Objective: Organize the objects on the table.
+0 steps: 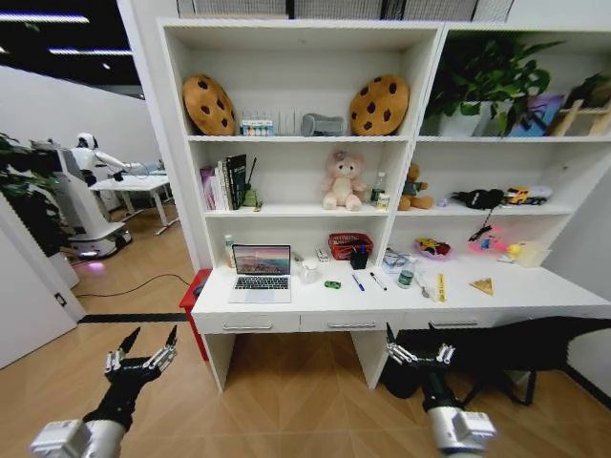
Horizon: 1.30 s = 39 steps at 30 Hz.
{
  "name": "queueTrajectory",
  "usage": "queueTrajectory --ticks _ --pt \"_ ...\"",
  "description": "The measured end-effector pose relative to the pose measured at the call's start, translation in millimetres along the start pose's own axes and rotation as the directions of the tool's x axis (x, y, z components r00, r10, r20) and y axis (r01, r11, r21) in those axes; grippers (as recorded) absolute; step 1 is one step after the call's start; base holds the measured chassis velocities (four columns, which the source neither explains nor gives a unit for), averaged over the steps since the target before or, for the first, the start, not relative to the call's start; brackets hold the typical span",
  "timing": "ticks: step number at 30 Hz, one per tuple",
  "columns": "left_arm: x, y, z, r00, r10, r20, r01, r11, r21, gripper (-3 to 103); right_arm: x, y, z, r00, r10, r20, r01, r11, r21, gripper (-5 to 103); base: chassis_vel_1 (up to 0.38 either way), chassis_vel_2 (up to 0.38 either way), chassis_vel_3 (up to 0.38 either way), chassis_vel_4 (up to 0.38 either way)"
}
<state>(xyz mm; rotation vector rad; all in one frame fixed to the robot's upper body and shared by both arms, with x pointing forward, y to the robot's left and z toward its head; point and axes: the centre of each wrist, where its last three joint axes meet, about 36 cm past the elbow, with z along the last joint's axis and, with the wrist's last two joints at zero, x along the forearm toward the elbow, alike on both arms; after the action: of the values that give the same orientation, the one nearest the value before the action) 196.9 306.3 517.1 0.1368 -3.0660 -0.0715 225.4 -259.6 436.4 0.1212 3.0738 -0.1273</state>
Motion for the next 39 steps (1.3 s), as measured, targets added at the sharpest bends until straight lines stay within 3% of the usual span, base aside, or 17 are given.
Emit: queueTrajectory --ticks 2,4,15,30,39 --pt "0.5 0.1 0.3 1.0 -0.001 -0.002 0.001 1.0 -0.001 80 0.7 0.1 0.2 1.0 0.0 -0.002 0.0 1.0 0.001 100 0.0 0.0 0.0 0.0" --pt "1.0 0.5 0.4 1.0 -0.001 -0.005 0.001 1.0 -0.004 87 0.8 -1.0 0.1 1.0 0.003 -0.002 -0.003 1.0 0.004 100 0.0 0.0 0.0 0.0" --pt "3.4 -3.0 3.4 1.0 -0.002 -0.02 0.002 1.0 -0.007 100 0.3 -0.7 0.3 1.0 -0.001 -0.005 0.001 1.0 0.003 100 0.0 0.0 0.0 0.0" --pt "2.0 -1.9 2.0 1.0 0.01 -0.011 -0.01 1.0 -0.021 103 -0.5 -4.0 5.1 1.0 0.006 -0.017 -0.006 1.0 -0.011 100 0.0 0.0 0.0 0.0" --pt "2.0 -1.4 1.9 1.0 0.007 -0.008 -0.007 1.0 -0.02 99 0.1 -3.1 7.5 1.0 0.005 -0.006 -0.005 1.0 -0.017 100 -0.076 0.069 0.068 -0.066"
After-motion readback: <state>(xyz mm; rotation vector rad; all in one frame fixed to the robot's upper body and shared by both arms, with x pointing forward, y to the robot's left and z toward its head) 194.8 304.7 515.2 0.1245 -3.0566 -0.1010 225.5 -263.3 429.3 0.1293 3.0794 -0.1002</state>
